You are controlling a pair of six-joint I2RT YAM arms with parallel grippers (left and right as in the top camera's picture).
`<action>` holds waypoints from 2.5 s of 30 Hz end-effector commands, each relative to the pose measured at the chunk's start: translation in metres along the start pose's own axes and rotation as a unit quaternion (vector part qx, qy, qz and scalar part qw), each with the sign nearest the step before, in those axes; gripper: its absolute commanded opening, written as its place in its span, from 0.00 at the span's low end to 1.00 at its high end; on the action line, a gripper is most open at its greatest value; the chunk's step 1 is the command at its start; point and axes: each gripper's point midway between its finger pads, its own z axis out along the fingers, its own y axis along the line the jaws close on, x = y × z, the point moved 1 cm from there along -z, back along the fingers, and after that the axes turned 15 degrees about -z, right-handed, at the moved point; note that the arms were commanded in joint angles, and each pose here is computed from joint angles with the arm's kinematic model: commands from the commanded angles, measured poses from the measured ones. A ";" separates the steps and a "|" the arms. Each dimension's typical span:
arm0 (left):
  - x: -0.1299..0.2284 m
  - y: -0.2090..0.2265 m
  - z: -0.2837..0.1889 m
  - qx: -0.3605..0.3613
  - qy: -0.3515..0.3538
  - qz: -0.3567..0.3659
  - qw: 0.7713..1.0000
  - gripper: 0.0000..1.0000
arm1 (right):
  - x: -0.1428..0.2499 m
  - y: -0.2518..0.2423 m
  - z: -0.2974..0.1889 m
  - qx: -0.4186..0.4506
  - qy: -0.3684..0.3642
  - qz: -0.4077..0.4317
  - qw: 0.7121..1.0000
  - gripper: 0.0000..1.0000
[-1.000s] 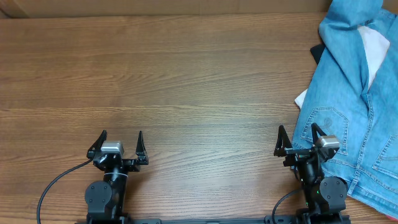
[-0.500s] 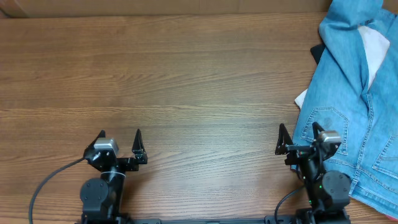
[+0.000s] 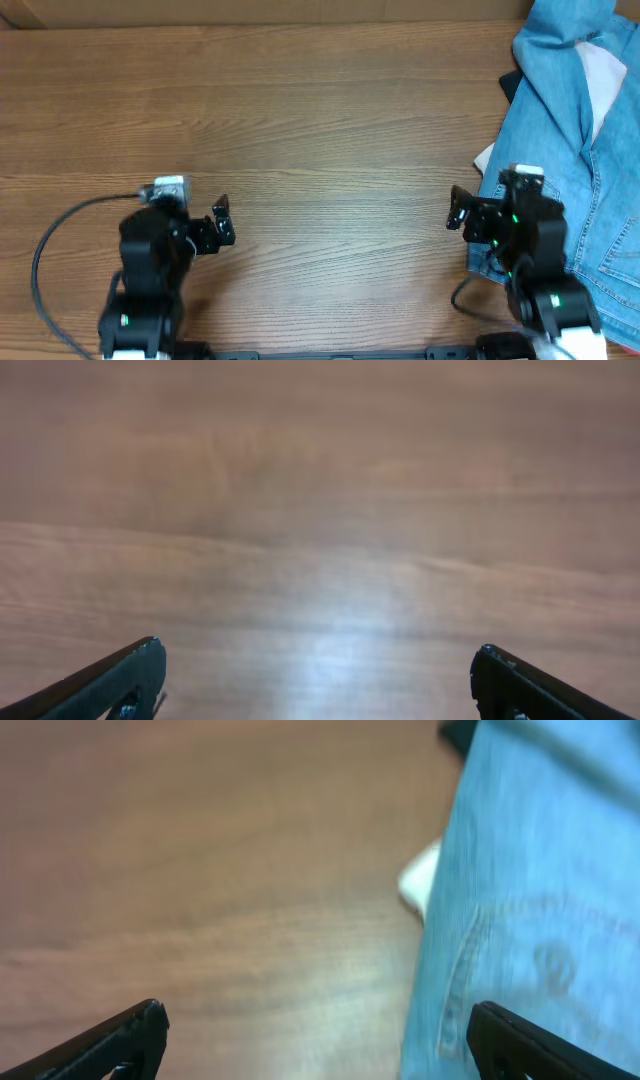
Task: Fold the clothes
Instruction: 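Move the right gripper onto the light-blue jeans at the right edge, then grasp the jeans with the right gripper and drag them toward the center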
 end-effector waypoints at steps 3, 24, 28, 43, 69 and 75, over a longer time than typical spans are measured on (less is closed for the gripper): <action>-0.003 -0.020 0.009 0.029 0.059 -0.011 0.998 1.00 | 0.012 0.009 0.021 -0.027 0.063 0.012 0.998 1.00; 0.006 -0.021 0.021 0.030 0.093 -0.015 0.995 1.00 | 0.150 -0.025 0.058 0.119 0.376 0.167 0.904 0.81; 0.006 -0.021 0.021 0.031 0.093 -0.015 0.995 1.00 | 0.161 -0.024 0.064 0.121 0.398 0.164 0.894 0.57; 0.000 -0.024 0.022 0.036 0.080 -0.013 0.996 1.00 | 0.085 -0.036 0.050 0.129 0.319 0.163 0.925 0.08; -0.006 -0.026 0.023 0.042 0.068 -0.012 0.997 1.00 | -0.097 0.214 -0.038 -0.286 0.050 -0.247 0.925 0.04; -0.006 -0.026 0.023 0.043 0.068 -0.012 0.997 1.00 | -0.109 0.270 -0.021 -0.323 0.003 -0.244 0.914 0.04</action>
